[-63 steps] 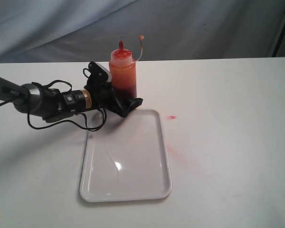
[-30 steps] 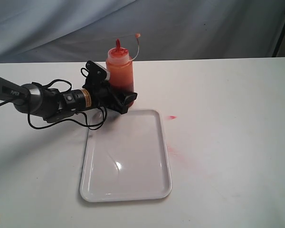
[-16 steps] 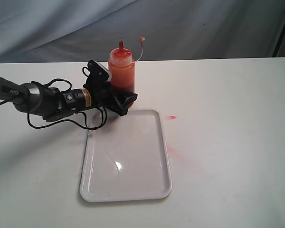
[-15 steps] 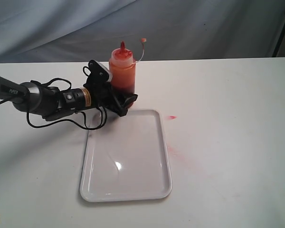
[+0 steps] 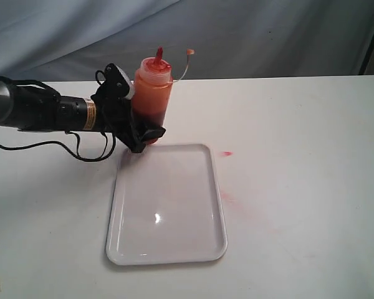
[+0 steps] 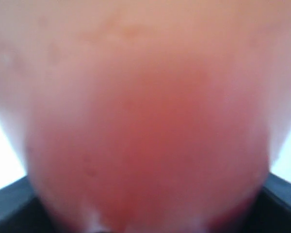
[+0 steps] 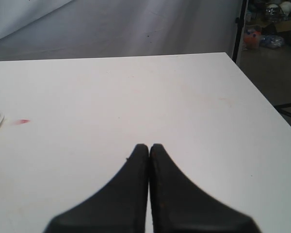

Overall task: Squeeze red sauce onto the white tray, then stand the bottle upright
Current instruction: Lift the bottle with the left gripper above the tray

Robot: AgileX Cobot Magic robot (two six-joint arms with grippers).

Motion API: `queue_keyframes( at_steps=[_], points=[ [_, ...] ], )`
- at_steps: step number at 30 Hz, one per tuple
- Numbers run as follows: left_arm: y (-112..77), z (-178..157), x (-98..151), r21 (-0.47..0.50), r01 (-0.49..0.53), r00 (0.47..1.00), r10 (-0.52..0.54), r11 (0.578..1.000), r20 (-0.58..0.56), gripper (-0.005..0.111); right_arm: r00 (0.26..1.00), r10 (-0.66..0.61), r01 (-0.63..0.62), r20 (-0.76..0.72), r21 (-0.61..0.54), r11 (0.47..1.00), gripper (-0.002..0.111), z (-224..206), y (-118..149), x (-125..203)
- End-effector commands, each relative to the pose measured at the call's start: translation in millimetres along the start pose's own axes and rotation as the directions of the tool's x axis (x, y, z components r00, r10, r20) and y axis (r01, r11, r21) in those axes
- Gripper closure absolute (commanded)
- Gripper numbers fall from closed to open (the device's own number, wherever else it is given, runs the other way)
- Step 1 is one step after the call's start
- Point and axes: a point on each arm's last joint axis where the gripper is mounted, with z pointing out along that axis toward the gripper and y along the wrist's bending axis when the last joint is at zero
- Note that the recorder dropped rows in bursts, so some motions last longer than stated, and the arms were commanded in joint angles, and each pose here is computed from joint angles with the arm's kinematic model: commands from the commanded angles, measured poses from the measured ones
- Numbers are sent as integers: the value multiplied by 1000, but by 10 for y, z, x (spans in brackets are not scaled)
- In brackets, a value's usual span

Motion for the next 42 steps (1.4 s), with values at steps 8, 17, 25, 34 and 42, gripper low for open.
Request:
queue_keyframes(
  at_steps=[8,17,25,34,42],
  points=[
    [-590,-821,-281,90,45,998,-41,995,-50,107,1000,5,-5,0,-6,1000,108,2,4,10],
    [-1065,-1131,31,125,30,993,-15,992,-114,107,1000,5,-5,0,-6,1000,108,2,4,10],
    [-1225,-1177,193,145,57,991,-38,988,-132,107,1000,5,-5,0,-6,1000,108,2,4,10],
    [-1262,-1294,86,129,24,995,-11,991,-98,107,1000,5,-5,0,-6,1000,108,2,4,10],
    [-1375,-1481,4,126,-34,996,44,991,-79,107,1000,5,-5,0,-6,1000,108,2,4,10]
  ],
)
